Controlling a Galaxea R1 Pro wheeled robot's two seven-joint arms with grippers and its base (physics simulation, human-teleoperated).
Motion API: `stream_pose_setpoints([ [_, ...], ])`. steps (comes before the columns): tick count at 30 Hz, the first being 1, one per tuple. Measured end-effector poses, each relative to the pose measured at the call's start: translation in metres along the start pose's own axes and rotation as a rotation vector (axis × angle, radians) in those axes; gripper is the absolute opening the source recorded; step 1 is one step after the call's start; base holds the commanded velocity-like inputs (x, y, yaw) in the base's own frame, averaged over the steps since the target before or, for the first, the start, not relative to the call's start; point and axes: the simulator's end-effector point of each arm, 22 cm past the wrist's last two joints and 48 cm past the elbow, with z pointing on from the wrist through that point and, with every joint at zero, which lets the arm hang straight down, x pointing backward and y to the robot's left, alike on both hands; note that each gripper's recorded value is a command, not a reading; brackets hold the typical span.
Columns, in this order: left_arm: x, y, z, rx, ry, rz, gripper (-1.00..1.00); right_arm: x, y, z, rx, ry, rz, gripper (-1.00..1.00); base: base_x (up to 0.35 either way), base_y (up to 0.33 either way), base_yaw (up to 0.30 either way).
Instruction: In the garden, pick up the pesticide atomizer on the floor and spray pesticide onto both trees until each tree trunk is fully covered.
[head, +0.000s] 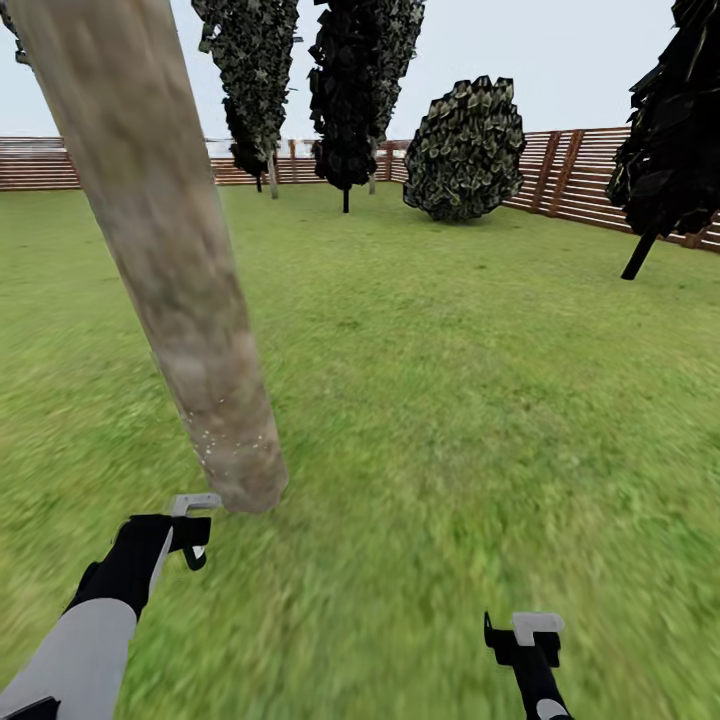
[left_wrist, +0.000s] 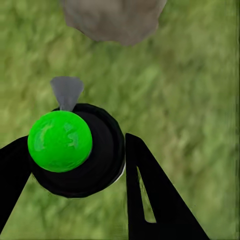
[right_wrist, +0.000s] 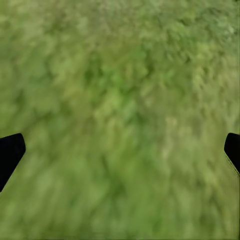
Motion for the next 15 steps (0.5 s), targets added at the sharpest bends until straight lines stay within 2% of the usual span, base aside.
stream_pose_setpoints([
  [4, 0.003, -0.005, 0.002, -0.003, 0.007, 0.008, -1.0, 0.0, 0.0, 0.0, 0.0, 0.0, 0.0, 1.0, 0.144, -0.227, 0.161],
  [11, 0.002, -0.007, 0.002, -0.003, 0.005, 0.008, -1.0, 0.0, 0.0, 0.0, 0.0, 0.001, 0.0, 1.0, -0.037, -0.272, 0.262],
  [15, 0.003, -0.023, 0.003, 0.018, 0.006, 0.006, -1.0, 0.0, 0.0, 0.0, 0.0, 0.0, 0.0, 1.0, -0.007, -0.274, 0.057],
])
